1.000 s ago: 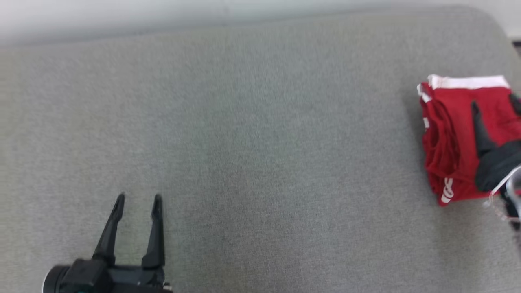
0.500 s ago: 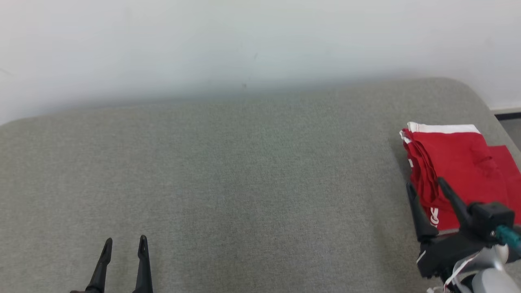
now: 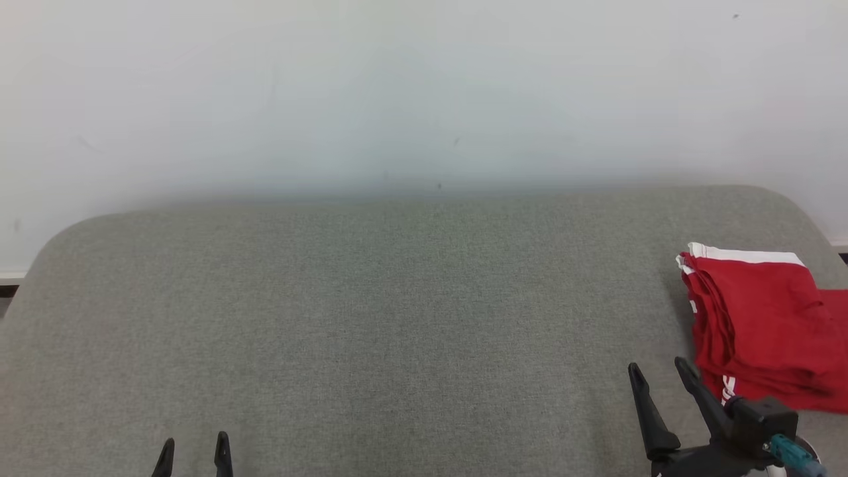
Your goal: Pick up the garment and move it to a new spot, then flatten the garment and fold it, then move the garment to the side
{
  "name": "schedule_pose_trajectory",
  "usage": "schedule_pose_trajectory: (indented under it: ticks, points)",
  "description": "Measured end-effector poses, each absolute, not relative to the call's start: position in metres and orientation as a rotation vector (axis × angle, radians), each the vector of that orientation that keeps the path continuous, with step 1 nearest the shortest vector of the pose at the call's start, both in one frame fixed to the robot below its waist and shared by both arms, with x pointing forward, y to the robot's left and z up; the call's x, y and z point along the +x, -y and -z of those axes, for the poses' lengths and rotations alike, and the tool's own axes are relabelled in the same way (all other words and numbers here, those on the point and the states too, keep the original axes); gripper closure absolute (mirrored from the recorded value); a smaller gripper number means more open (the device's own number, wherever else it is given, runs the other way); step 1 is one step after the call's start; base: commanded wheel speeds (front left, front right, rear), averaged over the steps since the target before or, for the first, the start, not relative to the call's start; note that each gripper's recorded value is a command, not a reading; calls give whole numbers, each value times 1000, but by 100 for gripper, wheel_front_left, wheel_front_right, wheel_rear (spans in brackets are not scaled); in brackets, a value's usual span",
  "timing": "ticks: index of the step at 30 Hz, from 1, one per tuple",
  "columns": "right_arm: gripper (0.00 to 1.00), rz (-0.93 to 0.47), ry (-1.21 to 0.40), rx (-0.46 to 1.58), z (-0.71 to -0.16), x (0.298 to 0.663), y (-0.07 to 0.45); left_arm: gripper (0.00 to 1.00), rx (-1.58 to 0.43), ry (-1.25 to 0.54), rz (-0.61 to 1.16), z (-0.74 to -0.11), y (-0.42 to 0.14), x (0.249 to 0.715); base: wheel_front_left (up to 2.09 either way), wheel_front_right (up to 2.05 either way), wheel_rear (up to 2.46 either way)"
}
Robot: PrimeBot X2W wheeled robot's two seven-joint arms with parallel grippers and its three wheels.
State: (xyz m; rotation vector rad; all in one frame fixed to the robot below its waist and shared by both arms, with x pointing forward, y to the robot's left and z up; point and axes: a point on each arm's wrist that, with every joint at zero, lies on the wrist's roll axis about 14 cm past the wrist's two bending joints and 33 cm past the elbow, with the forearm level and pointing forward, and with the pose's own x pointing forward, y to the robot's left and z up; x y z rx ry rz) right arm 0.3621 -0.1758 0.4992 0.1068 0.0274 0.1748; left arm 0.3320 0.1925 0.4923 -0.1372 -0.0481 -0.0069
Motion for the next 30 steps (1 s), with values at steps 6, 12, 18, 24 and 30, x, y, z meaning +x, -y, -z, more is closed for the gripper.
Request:
schedule_pose_trajectory:
  ticks: [6, 12, 18, 24, 30]
  points:
    - [0, -167, -35, 138, -492, 355, 171, 0, -139, 41, -19, -489, -201, 323, 0, 0, 0]
    - [0, -154, -42, 149, -489, 353, 173, 0, -141, 36, -14, -487, -200, 321, 0, 0, 0]
    - [0, -144, -42, 153, -488, 353, 175, 0, -149, 36, -6, -487, -197, 322, 0, 0, 0]
    - [0, -138, -44, 157, -487, 353, 176, 0, -159, 30, -3, -485, -196, 323, 0, 0, 0]
    - [0, -139, -48, 162, -486, 354, 175, 0, -162, 25, -1, -484, -195, 324, 0, 0, 0]
